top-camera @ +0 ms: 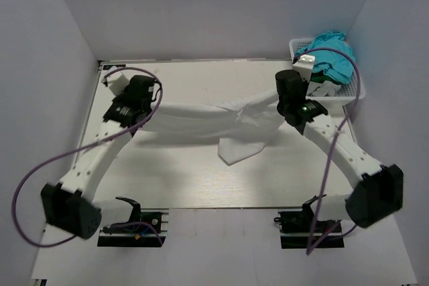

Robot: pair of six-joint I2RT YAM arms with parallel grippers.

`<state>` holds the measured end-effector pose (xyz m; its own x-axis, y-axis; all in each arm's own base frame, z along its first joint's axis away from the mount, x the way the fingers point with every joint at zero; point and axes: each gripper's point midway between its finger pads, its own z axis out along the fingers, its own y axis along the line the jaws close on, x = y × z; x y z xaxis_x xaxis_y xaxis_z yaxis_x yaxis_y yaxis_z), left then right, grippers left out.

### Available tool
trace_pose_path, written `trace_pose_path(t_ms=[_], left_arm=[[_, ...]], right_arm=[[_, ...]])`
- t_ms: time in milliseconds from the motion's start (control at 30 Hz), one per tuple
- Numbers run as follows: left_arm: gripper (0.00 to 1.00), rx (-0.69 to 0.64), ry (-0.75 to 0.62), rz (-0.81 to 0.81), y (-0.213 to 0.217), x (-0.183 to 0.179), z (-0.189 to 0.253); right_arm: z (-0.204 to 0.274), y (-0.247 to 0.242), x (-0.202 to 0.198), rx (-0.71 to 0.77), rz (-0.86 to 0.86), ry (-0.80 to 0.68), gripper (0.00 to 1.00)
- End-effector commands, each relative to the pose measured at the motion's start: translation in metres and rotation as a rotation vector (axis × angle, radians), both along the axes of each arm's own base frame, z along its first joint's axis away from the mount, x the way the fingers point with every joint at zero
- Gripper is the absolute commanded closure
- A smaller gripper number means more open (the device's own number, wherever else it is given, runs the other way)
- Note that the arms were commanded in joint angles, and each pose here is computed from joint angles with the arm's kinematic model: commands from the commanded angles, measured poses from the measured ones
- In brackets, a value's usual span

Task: Fold and stack the t-shirts
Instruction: Flatten out the tshirt

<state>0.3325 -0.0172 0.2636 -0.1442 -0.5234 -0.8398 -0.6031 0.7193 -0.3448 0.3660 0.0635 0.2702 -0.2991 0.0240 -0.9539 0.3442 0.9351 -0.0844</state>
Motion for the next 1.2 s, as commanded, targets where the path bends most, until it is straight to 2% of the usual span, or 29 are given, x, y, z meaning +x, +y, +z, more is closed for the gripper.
trace_pose_path(t_ms=[0, 33, 67, 133, 167, 200, 233, 267, 300, 333, 367, 400, 433, 467, 500, 533, 567, 600, 633, 667, 700, 733, 767, 800, 867, 900, 933, 1033, 1167], left_arm=[[1.00, 0.010, 0.073, 0.031, -0.002, 0.050, -0.032], [1.00, 0.032, 0.102, 0.035, 0.000, 0.063, -0.041], [0.99, 0.038, 0.162, 0.022, -0.002, 0.090, -0.065], [0.98, 0.061, 0.190, -0.008, -0.004, 0.125, -0.084], [0.98, 0.053, 0.217, -0.003, -0.001, 0.139, -0.098], [0.98, 0.042, 0.185, -0.011, -0.003, 0.164, -0.085], [0.98, 0.061, 0.272, -0.023, -0.003, 0.180, -0.124], [0.92, 0.066, 0.292, -0.022, 0.002, 0.190, -0.133], [0.84, 0.059, 0.258, -0.051, -0.005, 0.211, -0.121], [0.71, 0.064, 0.281, -0.064, -0.002, 0.219, -0.130], [0.37, 0.054, 0.333, -0.105, -0.010, 0.225, -0.153], [0.19, 0.041, 0.308, -0.103, -0.007, 0.236, -0.141], [0.00, 0.032, 0.335, -0.108, -0.004, 0.235, -0.146], [0.00, 0.040, 0.340, -0.113, -0.004, 0.234, -0.146], [0.00, 0.040, 0.343, -0.113, -0.003, 0.230, -0.141], [0.00, 0.038, 0.343, -0.103, 0.003, 0.226, -0.138], [0.00, 0.041, 0.376, -0.103, 0.005, 0.213, -0.147], [0.00, 0.042, 0.384, -0.103, 0.007, 0.203, -0.145], [0.00, 0.031, 0.347, -0.097, 0.008, 0.193, -0.123], [0.00, 0.034, 0.398, -0.086, 0.016, 0.171, -0.137], [0.00, 0.016, 0.386, -0.072, 0.017, 0.161, -0.135], [0.00, -0.015, 0.377, -0.095, 0.012, 0.152, -0.133], [0.00, -0.030, 0.388, -0.114, 0.010, 0.128, -0.135], [0.00, -0.074, 0.363, -0.152, 0.005, 0.124, -0.135], [0.00, -0.111, 0.396, -0.179, 0.000, 0.098, -0.159], [0.00, -0.135, 0.354, -0.191, -0.004, 0.097, -0.153], [0.00, -0.142, 0.354, -0.186, -0.004, 0.093, -0.157], [0.00, -0.161, 0.381, -0.196, -0.005, 0.090, -0.170], [0.00, -0.190, 0.417, -0.225, -0.013, 0.099, -0.190]], right_arm=[[-0.008, 0.015, 0.048, 0.084, 0.043, 0.001, 1.00], [-0.016, 0.002, 0.058, 0.084, 0.010, 0.021, 1.00], [-0.024, 0.011, 0.076, 0.096, 0.045, 0.045, 1.00], [-0.037, 0.006, 0.105, 0.093, 0.042, 0.084, 1.00], [-0.079, 0.015, 0.123, 0.085, 0.080, 0.183, 1.00], [-0.051, 0.015, 0.143, 0.100, 0.082, 0.134, 1.00], [-0.054, 0.013, 0.153, 0.100, 0.088, 0.146, 1.00], [-0.077, 0.016, 0.175, 0.095, 0.092, 0.189, 1.00], [-0.066, 0.016, 0.185, 0.077, 0.093, 0.182, 1.00], [-0.070, 0.016, 0.192, 0.062, 0.096, 0.190, 1.00], [-0.072, 0.019, 0.202, 0.051, 0.103, 0.197, 0.95], [-0.088, 0.022, 0.206, 0.026, 0.117, 0.238, 0.81], [-0.083, 0.025, 0.212, 0.028, 0.127, 0.226, 0.65], [-0.088, 0.027, 0.211, 0.024, 0.134, 0.244, 0.48], [-0.087, 0.031, 0.209, 0.034, 0.161, 0.252, 0.20], [-0.080, 0.031, 0.205, 0.027, 0.172, 0.247, 0.10], [-0.094, 0.030, 0.196, 0.024, 0.175, 0.282, 0.10], [-0.066, 0.035, 0.188, 0.038, 0.194, 0.233, 0.10], [-0.076, 0.034, 0.176, 0.028, 0.205, 0.268, 0.10], [-0.088, 0.035, 0.164, 0.024, 0.215, 0.301, 0.10], [-0.070, 0.042, 0.143, 0.038, 0.264, 0.276, 0.10], [-0.073, 0.048, 0.132, 0.053, 0.305, 0.290, 0.10], [-0.112, 0.051, 0.106, 0.061, 0.339, 0.384, 0.10], [-0.081, 0.062, 0.090, 0.092, 0.401, 0.322, 0.10], [-0.081, 0.073, 0.061, 0.161, 0.444, 0.342, 0.10], [-0.117, 0.070, 0.034, 0.166, 0.449, 0.448, 0.10], [-0.110, 0.078, 0.017, 0.228, 0.486, 0.446, 0.10], [-0.152, 0.088, -0.030, 0.309, 0.498, 0.584, 0.10], [-0.178, 0.101, -0.053, 0.410, 0.458, 0.675, 0.10]])
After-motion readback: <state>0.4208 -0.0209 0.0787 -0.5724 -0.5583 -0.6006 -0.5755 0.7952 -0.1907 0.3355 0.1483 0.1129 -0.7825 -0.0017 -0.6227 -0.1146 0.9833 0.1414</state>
